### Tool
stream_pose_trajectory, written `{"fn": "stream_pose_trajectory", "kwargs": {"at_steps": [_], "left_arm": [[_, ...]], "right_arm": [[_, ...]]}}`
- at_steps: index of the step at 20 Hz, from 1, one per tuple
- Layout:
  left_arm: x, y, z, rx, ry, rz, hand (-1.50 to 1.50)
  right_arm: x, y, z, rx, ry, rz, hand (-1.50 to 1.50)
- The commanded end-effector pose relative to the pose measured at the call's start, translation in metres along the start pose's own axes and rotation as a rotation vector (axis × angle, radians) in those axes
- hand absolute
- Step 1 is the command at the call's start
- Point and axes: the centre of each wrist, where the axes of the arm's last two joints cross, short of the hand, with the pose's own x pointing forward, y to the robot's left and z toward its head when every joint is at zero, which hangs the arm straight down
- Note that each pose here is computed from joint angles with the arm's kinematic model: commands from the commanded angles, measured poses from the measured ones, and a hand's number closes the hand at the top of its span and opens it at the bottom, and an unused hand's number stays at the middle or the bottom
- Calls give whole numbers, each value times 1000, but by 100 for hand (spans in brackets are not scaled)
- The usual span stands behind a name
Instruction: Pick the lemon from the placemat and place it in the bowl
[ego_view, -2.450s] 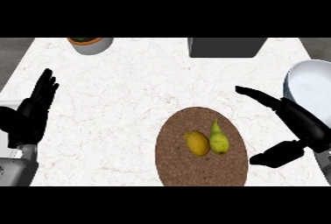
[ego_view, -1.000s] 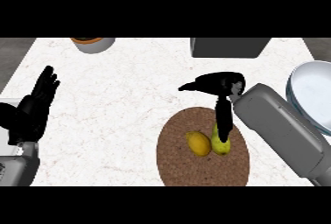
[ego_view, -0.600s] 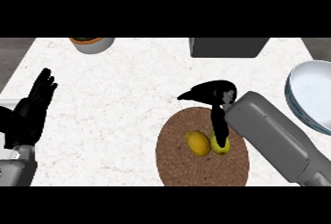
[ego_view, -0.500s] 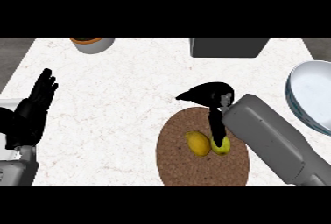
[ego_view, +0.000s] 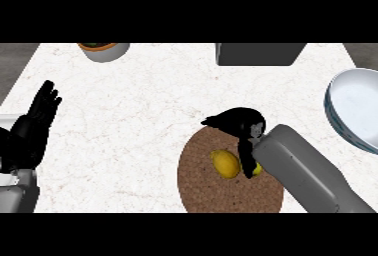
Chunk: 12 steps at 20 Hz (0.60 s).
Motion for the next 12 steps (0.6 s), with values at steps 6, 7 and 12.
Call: {"fn": "stream_pose_trajectory", "kwargs": {"at_steps": [6,7,12], "left_arm": [[14,-12,-1,-4,8,-5,0],[9,-9,-17,1,4,-3,0],[5,-1,-2,-4,-1,-9,0]], "right_arm": [[-4,18,-12,54,36,4,-150],[4,22,-8,48,19,-19,-150],[-7,54,-21,7,29,-4,-150]]}}
